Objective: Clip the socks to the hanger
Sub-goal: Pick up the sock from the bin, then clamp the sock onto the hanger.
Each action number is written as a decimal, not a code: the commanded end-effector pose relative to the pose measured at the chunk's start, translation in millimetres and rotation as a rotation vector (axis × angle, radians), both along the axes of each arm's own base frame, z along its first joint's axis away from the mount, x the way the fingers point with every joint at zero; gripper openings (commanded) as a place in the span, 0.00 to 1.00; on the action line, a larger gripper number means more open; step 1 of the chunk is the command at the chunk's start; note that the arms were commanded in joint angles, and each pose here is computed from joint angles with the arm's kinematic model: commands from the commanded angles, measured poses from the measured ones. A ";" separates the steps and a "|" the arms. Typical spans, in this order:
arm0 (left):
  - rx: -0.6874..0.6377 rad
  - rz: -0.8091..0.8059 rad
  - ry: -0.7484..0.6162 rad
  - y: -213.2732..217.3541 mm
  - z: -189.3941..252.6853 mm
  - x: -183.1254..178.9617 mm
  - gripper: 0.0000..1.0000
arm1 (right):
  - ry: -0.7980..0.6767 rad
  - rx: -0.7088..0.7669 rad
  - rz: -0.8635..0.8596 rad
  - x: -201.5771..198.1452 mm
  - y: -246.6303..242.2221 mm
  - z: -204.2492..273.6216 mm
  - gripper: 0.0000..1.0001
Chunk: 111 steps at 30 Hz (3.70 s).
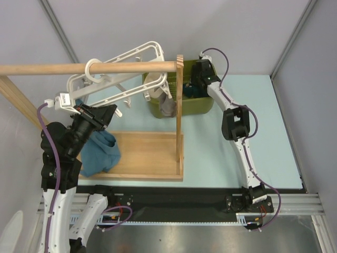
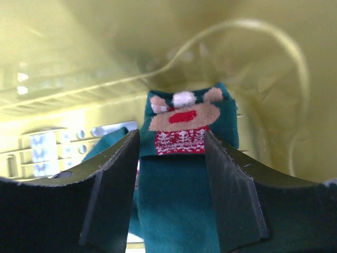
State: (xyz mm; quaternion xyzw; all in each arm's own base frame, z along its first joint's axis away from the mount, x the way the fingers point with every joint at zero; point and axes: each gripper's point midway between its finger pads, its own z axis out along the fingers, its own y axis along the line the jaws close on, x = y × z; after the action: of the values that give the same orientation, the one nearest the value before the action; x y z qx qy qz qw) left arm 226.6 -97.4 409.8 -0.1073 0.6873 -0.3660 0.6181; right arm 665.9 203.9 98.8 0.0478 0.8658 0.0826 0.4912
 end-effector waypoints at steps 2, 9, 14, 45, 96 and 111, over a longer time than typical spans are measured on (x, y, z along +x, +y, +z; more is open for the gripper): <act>0.025 -0.032 0.194 -6.0 -45.9 0.9 0.00 | -0.051 -0.021 -0.009 7.0 6.3 10.5 0.57; 0.024 -0.049 0.199 -8.2 -48.0 -3.5 0.00 | -0.070 -0.051 -0.014 12.8 14.7 -7.4 0.52; 0.037 -0.051 0.213 -7.7 -50.3 -7.0 0.00 | -0.074 -0.056 -0.032 13.5 11.7 -7.2 0.24; 0.006 -0.070 0.240 -11.1 -56.5 -16.5 0.00 | -0.208 0.412 0.297 -82.9 20.1 210.7 0.00; -0.094 -0.157 0.301 -28.4 -55.2 -18.6 0.00 | -0.599 0.430 1.368 -571.8 127.4 267.4 0.00; -0.204 -0.217 0.408 -42.0 -44.1 -18.4 0.00 | -0.964 0.543 1.361 -550.3 189.1 318.1 0.00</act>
State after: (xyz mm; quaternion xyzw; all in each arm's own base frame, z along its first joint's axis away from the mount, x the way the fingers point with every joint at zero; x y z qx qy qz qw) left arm 222.5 -119.4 409.3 -0.1514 0.7067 -0.4455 0.5284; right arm 116.5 394.1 359.4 -0.4238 0.4423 0.5634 0.5543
